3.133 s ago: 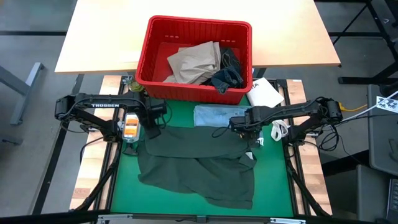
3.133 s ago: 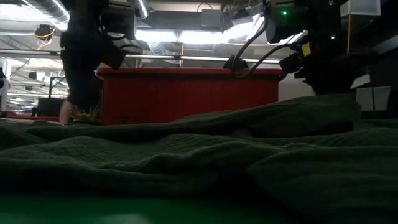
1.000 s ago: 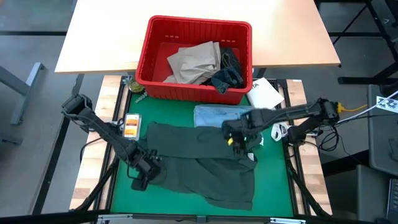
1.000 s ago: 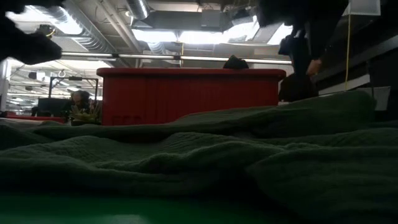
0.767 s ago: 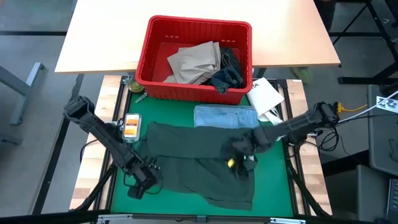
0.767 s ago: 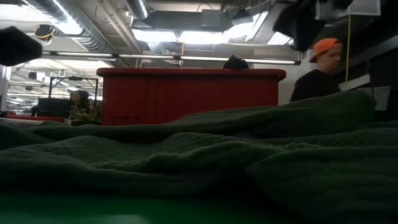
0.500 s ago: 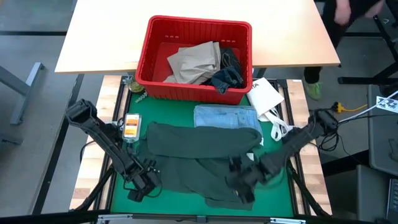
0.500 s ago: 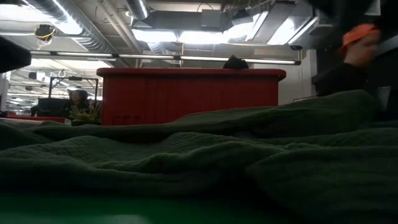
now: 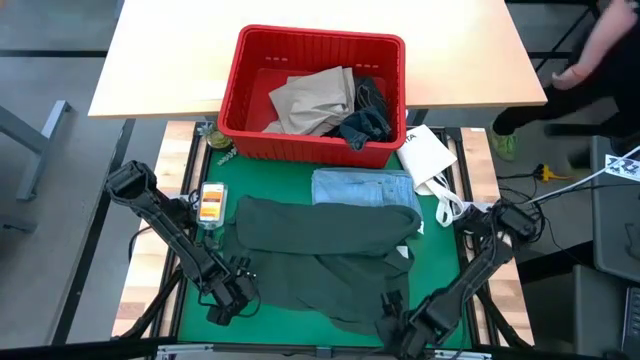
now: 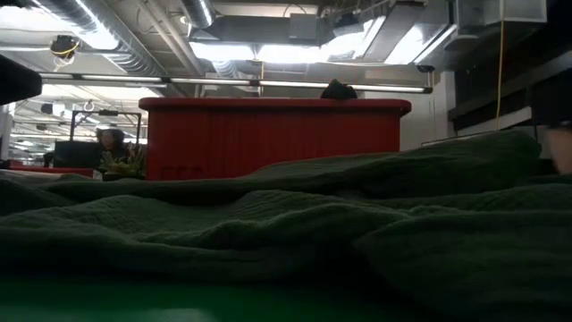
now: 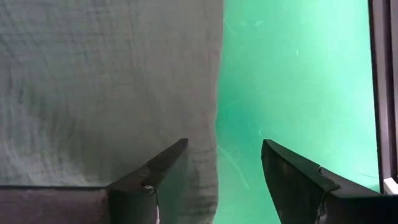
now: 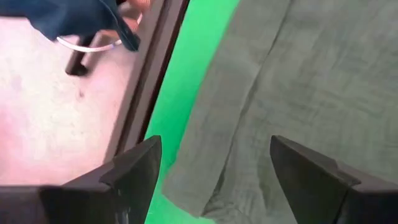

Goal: Fold Laundry from Bin
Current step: Fold the green polo shirt

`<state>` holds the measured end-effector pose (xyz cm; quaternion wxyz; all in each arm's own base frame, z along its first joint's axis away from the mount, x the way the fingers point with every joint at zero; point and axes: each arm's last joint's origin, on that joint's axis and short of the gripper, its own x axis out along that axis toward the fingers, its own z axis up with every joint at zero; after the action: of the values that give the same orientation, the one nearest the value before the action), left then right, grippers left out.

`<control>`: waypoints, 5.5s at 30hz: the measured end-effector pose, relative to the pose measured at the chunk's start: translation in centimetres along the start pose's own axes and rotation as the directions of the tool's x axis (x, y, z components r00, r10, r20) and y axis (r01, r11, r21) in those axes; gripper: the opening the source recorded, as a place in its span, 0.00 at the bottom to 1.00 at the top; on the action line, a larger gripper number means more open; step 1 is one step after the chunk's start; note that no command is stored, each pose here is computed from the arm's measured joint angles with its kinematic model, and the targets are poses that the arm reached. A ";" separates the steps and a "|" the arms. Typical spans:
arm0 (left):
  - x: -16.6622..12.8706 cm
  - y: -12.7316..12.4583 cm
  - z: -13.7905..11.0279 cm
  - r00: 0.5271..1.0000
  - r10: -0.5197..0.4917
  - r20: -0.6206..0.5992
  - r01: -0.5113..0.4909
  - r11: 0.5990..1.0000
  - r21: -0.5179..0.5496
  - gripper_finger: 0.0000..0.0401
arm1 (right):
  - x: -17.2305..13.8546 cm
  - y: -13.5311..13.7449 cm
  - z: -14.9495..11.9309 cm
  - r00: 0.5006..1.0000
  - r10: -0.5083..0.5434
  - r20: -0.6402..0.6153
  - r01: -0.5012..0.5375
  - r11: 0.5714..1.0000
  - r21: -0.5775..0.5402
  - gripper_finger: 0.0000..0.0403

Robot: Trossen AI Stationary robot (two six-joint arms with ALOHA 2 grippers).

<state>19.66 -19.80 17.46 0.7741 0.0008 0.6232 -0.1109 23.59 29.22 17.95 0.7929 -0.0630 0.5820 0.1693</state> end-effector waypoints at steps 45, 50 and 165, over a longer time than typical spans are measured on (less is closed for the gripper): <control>3.3 -2.1 -0.6 0.994 0.053 -0.100 -0.067 0.989 -0.134 0.10 | 2.9 0.8 1.4 0.995 0.084 -0.057 -0.083 0.996 0.013 0.02; 1.9 -3.6 0.8 0.995 -0.049 -0.089 0.036 0.990 -0.140 0.03 | 1.5 1.6 2.9 0.992 0.129 -0.007 -0.129 0.991 0.017 0.05; -5.9 9.6 1.0 0.762 0.616 -0.202 -0.647 0.707 -0.285 0.23 | -5.7 -16.3 1.0 0.703 -0.324 -0.633 0.461 0.886 0.058 0.43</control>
<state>21.08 -9.56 22.11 0.7237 0.0864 0.6293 0.2695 28.53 13.18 22.04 0.5832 -0.1524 0.7921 -0.0966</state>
